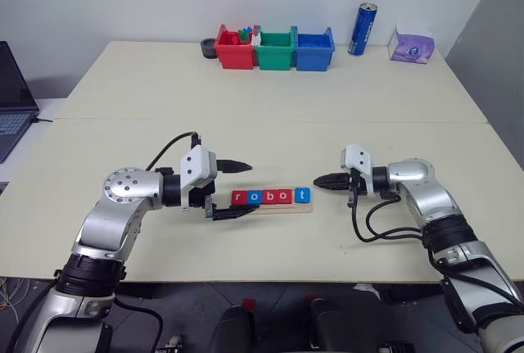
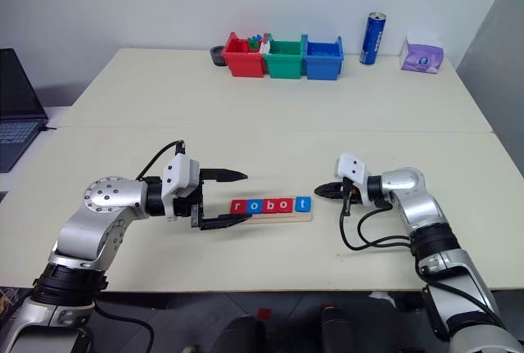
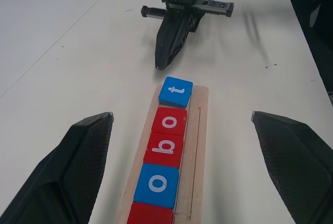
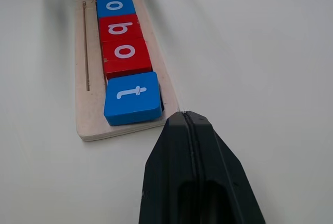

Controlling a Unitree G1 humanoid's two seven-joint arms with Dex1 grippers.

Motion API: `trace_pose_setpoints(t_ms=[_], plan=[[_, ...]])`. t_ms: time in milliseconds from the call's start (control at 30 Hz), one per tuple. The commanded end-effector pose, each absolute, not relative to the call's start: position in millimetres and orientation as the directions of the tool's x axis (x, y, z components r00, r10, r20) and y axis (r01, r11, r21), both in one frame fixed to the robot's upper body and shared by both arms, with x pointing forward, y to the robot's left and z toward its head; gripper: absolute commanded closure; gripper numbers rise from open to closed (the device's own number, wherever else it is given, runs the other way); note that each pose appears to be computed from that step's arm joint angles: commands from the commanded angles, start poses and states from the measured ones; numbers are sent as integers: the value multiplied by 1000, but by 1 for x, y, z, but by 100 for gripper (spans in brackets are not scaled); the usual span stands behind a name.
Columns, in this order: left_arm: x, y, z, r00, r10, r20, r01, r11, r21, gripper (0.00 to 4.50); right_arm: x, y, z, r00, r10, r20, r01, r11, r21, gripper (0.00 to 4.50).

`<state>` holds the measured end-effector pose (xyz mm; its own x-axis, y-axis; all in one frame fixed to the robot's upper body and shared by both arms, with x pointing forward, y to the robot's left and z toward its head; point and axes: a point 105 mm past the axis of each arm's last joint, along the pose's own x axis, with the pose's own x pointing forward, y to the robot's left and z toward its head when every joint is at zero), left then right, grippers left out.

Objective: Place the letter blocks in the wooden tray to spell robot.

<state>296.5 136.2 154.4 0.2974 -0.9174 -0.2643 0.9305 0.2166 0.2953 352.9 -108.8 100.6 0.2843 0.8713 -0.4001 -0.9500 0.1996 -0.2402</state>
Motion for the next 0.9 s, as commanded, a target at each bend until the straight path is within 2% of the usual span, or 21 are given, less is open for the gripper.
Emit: trace_pose_setpoints(t_ms=[33, 900], plan=[[297, 134, 164, 299, -920, -252, 918, 205, 341, 0, 352, -106, 105, 278, 877, -392, -945, 176, -276, 448], [299, 137, 166, 327, -911, -253, 908, 228, 351, 0, 351, -90, 107, 270, 890, -367, -943, 168, -287, 448]])
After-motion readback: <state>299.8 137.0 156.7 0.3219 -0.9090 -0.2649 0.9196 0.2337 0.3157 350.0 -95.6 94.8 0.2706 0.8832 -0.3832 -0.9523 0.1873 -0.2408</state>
